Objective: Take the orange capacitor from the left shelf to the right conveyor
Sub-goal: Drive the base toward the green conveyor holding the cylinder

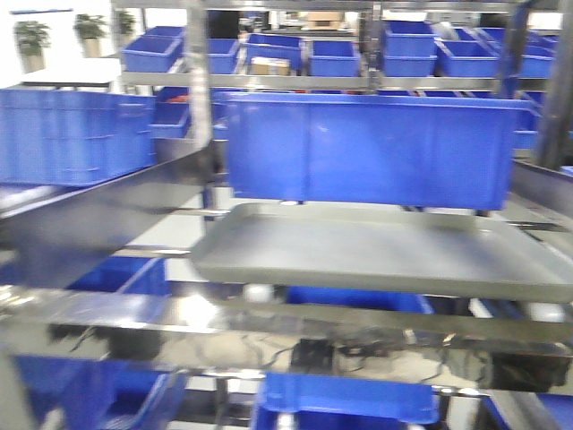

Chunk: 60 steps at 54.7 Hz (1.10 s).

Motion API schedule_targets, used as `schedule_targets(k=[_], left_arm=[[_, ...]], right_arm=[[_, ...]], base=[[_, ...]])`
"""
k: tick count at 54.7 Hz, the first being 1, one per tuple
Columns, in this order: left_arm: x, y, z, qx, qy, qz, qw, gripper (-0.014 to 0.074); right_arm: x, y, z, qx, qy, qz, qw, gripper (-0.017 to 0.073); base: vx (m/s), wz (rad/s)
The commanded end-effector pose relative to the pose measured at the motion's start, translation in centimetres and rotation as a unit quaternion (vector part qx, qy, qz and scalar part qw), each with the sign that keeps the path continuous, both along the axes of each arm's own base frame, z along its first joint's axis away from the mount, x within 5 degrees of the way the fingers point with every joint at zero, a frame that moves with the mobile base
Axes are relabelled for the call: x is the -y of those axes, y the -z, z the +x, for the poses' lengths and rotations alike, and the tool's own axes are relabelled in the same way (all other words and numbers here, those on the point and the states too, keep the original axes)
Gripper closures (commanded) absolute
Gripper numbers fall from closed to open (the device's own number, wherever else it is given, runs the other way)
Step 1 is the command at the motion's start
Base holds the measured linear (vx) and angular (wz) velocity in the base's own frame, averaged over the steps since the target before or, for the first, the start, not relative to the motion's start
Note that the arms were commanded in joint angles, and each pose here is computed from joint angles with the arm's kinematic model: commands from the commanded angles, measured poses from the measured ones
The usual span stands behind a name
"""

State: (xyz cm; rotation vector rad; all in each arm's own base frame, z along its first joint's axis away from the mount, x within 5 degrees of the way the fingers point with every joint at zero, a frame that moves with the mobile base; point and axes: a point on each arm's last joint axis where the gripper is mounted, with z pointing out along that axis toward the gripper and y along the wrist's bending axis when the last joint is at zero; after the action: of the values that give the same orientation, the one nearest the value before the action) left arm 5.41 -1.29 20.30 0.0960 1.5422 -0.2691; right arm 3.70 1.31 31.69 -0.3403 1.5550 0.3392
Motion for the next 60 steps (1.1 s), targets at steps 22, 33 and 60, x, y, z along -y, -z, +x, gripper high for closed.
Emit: schedule_targets(k=[22,33,60], left_arm=[[-0.06,-1.76,-0.26,0.055,0.002,-0.018,0.998,0.0600],[-0.06,-1.76,-0.26,0.055,0.002,-0.018,0.998,0.0600],[-0.06,-1.76,-0.26,0.055,0.002,-0.018,0.998,0.0600]], right_arm=[[-0.01,-1.55,-0.14,0.050,-0.003,0.014,0.999,0.0566],[-0.01,-1.55,-0.14,0.050,-0.003,0.014,0.999,0.0566],[-0.01,-1.57,-0.14,0.051,-0.003,0.015,0.999,0.0566]], base=[[-0.11,0.44],[-0.14,0.55],[-0.17,0.67]])
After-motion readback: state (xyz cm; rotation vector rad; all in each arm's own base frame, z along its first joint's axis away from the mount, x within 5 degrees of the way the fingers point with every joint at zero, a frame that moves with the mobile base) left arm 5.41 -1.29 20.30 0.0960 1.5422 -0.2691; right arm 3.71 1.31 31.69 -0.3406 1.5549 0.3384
